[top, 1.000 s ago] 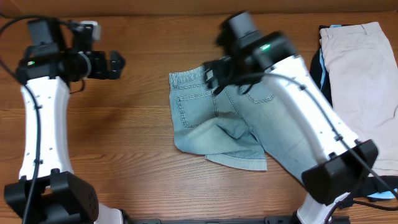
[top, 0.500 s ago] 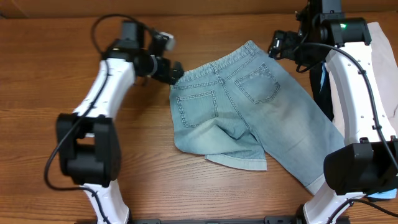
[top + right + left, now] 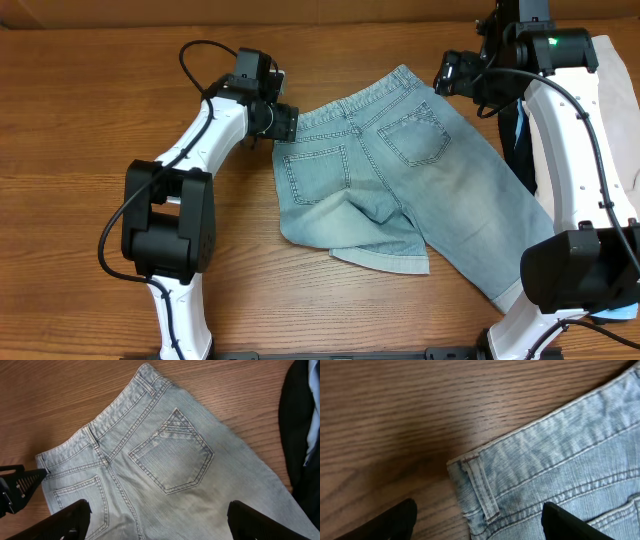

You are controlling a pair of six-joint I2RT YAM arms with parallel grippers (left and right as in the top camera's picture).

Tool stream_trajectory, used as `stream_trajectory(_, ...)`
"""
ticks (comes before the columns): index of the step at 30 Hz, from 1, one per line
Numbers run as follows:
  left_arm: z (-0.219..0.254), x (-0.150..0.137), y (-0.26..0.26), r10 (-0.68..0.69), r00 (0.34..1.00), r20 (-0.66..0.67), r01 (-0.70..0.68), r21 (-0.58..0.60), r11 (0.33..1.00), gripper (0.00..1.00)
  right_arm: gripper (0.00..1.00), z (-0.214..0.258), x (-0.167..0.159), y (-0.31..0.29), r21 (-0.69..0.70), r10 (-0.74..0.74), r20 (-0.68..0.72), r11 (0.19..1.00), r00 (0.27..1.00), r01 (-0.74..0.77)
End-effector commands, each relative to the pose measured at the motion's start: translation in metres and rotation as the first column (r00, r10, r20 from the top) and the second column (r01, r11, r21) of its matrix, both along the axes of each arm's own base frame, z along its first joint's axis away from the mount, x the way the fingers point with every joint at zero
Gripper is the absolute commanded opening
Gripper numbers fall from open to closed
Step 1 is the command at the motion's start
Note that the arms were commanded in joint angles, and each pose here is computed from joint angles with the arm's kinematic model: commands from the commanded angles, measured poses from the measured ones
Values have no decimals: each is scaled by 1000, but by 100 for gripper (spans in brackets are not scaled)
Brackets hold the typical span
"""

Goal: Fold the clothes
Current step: 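Grasp the shorts waistband with left gripper and drag it left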

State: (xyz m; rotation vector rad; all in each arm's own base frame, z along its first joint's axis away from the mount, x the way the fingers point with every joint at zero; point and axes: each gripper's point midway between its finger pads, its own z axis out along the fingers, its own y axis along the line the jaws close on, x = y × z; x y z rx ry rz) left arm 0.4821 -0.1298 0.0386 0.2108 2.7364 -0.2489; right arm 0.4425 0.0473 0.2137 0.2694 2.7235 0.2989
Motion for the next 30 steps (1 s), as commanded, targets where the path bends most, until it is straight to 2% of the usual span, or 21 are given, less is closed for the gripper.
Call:
stream_trajectory(1, -13, -2, 1, 41, 999, -29, -41, 17, 999, 79, 90, 7, -2, 1, -1, 7, 19, 1000, 1000, -7)
stream_trajectory(3, -23, -4, 0, 39, 998, -49, -38, 22, 999, 73, 89, 7, -2, 1, -1, 7, 20, 1000, 1000, -7)
stream_trajectory(8, -33, -4, 0, 38, 998, -59, -37, 30, 999, 69, 86, 7, -2, 1, -2, 7, 20, 1000, 1000, -7)
stream_trajectory(11, -33, -2, -1, 38, 998, -53, -37, 28, 999, 61, 84, 7, -1, 1, -2, 7, 20, 1000, 1000, -7)
stream_trajectory(14, -31, 2, -6, 27, 999, -34, -27, 6, 1000, 34, 84, 8, -1, 1, -2, 7, 22, 1000, 1000, -7)
stream_trajectory(15, -30, 3, -7, 21, 999, -27, -21, 5, 1000, 29, 83, 8, -1, 1, -1, 7, 23, 1000, 1000, -7)
stream_trajectory(16, -30, 4, -9, 5, 1000, -19, -5, 8, 1000, 18, 83, 8, -1, 1, -2, 7, 22, 1000, 1000, -7)
stream_trajectory(18, -30, 3, -12, -21, 1000, -13, 22, 16, 1000, 5, 83, 7, -1, 1, -2, 7, 21, 1000, 1000, -7)
stream_trajectory(23, -30, 2, -16, -92, 996, 0, 92, 56, 994, 4, 82, 7, -1, 1, -1, 7, 20, 1000, 1000, -7)
stream_trajectory(27, -10, 20, 17, -20, 999, 30, 16, 129, 992, 4, 81, 6, -2, 1, -1, 8, 16, 1000, 1000, -8)
stream_trajectory(30, 40, 49, 70, 91, 992, 84, -103, 154, 983, 4, 79, -3, -5, 6, 4, 18, -7, 1000, 1000, -18)
